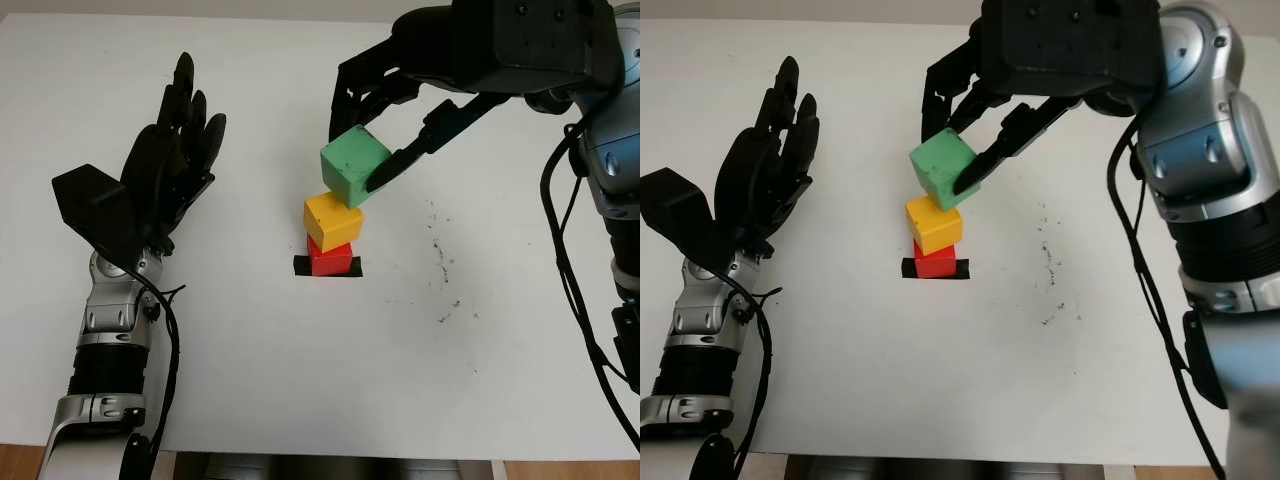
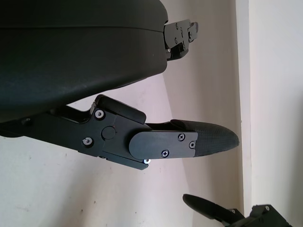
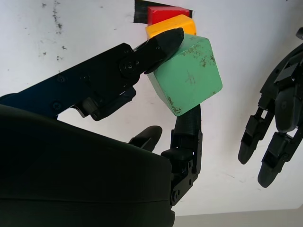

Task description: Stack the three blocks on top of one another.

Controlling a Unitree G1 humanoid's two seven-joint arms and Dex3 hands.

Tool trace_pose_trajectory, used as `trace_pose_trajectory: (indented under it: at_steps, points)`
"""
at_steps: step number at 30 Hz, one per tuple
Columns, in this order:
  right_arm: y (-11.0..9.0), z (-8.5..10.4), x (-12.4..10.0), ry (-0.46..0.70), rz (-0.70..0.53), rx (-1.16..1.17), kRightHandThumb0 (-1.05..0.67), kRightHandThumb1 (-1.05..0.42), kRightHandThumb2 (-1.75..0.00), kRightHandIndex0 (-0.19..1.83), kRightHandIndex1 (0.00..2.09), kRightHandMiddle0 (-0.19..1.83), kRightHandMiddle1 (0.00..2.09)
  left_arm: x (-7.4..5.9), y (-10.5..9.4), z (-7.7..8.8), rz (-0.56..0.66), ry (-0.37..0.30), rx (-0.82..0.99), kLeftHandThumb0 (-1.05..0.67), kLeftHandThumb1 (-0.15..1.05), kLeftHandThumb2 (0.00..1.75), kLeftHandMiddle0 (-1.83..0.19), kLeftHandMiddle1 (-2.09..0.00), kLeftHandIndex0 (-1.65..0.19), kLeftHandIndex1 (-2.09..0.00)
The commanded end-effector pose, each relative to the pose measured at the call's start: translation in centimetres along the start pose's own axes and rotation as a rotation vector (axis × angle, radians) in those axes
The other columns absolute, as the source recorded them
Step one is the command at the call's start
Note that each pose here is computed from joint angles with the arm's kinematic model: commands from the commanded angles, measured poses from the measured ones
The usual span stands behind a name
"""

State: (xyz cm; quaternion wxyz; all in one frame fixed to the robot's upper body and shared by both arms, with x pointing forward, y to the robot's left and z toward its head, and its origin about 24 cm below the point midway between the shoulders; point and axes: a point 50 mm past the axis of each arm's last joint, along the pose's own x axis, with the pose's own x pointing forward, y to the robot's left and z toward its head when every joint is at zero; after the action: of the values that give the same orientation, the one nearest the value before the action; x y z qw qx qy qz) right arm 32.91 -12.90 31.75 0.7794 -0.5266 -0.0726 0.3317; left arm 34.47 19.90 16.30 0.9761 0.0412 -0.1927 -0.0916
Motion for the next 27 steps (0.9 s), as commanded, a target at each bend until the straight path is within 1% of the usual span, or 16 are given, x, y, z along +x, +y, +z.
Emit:
trace_pose_trajectory:
  at_steps: [1, 9, 18, 27]
  points:
    - [0.1, 0.1, 0.0, -0.012, -0.014, 0.01, -0.49, -0.94, -0.06, 0.23, 0.55, 0.37, 1.6, -0.3, 0.2, 0.1, 0.003, -0.002, 0.017, -0.78, 1.05, 0.43, 0.19, -0.03, 0.19, 0.0]
    - [0.9, -0.4, 0.5, -0.042, -0.051, 0.057, -0.5, -0.94, -0.06, 0.19, 0.6, 0.36, 1.65, -0.4, 0.3, 0.1, 0.007, -0.004, 0.012, -0.78, 1.05, 0.41, 0.19, -0.04, 0.19, -0.02]
    - [1.5, -1.2, 0.5, -0.062, -0.065, 0.113, -0.48, -0.96, -0.06, 0.17, 0.63, 0.33, 1.67, -0.4, 0.3, 0.1, -0.012, -0.006, 0.019, -0.77, 1.05, 0.43, 0.19, -0.01, 0.19, 0.0]
    - [2.2, -1.9, 0.7, -0.033, -0.059, 0.165, -0.48, -0.96, -0.05, 0.15, 0.62, 0.33, 1.66, -0.5, 0.6, 0.2, -0.013, -0.016, 0.021, -0.78, 1.05, 0.45, 0.19, -0.01, 0.19, 0.0]
